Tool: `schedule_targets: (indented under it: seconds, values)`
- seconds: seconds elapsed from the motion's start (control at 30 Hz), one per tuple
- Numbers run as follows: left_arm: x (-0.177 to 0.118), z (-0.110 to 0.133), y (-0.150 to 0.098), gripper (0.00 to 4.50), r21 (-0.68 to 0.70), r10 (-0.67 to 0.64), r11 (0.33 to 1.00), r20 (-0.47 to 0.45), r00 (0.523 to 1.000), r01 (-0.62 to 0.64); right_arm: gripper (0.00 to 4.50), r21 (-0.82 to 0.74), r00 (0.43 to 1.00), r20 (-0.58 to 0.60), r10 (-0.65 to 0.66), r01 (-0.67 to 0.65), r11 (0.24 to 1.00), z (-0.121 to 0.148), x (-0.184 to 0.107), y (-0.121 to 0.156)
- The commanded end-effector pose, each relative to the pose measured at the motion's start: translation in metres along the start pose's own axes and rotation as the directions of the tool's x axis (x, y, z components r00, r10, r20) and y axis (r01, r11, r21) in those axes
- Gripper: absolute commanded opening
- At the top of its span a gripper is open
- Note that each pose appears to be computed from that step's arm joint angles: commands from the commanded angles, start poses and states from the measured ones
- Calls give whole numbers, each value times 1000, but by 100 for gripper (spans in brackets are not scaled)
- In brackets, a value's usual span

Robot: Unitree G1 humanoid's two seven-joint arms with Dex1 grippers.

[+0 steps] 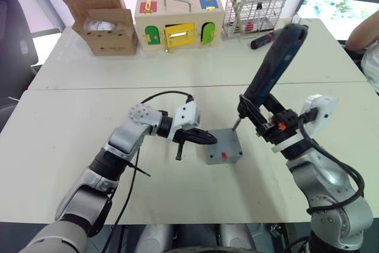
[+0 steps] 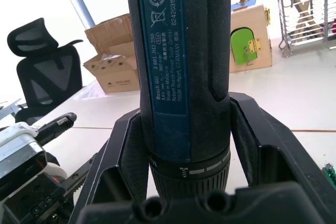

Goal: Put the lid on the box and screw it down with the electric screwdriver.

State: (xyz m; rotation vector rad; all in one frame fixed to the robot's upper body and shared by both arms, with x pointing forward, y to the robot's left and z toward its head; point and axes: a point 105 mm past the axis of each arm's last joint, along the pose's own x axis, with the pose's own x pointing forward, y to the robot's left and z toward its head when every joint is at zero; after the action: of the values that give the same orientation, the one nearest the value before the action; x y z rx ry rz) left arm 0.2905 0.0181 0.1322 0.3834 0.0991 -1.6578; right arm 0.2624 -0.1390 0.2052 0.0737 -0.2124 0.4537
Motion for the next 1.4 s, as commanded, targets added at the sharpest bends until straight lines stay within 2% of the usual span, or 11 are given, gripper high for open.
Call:
schedule_targets:
  seconds: [0.03, 0.3, 0.53, 0.7, 0.87, 1.23, 1.4]
  values:
    - [2, -4, -2, 0, -4, -5, 1000, -20, 1000, 5, 189, -39, 998, 64, 15, -12, 999, 13, 0, 3]
    - [2, -2, -1, 0, 10, -1, 1000, -21, 1000, 1, 189, -46, 999, 32, 36, -35, 998, 1, 1, 8]
    - [5, 3, 1, 0, 43, 5, 999, -24, 1000, -4, 189, -68, 983, -127, 135, -145, 987, -34, -12, 25]
    - [11, 0, -3, 0, 50, -15, 999, -44, 999, 17, 189, -48, 975, -174, 141, -151, 987, -46, -17, 26]
    - [14, -7, -1, 0, 82, -6, 997, -84, 996, 13, 189, -37, 966, -244, 91, -103, 994, -61, -19, 17]
    - [16, -10, -4, 0, 73, -25, 997, -111, 993, 33, 189, -37, 944, -326, 40, -55, 998, -71, -17, 7]
    - [18, -20, -6, 0, 93, -17, 995, -154, 988, 32, 189, -21, 940, -329, 94, -107, 994, -65, -15, 16]
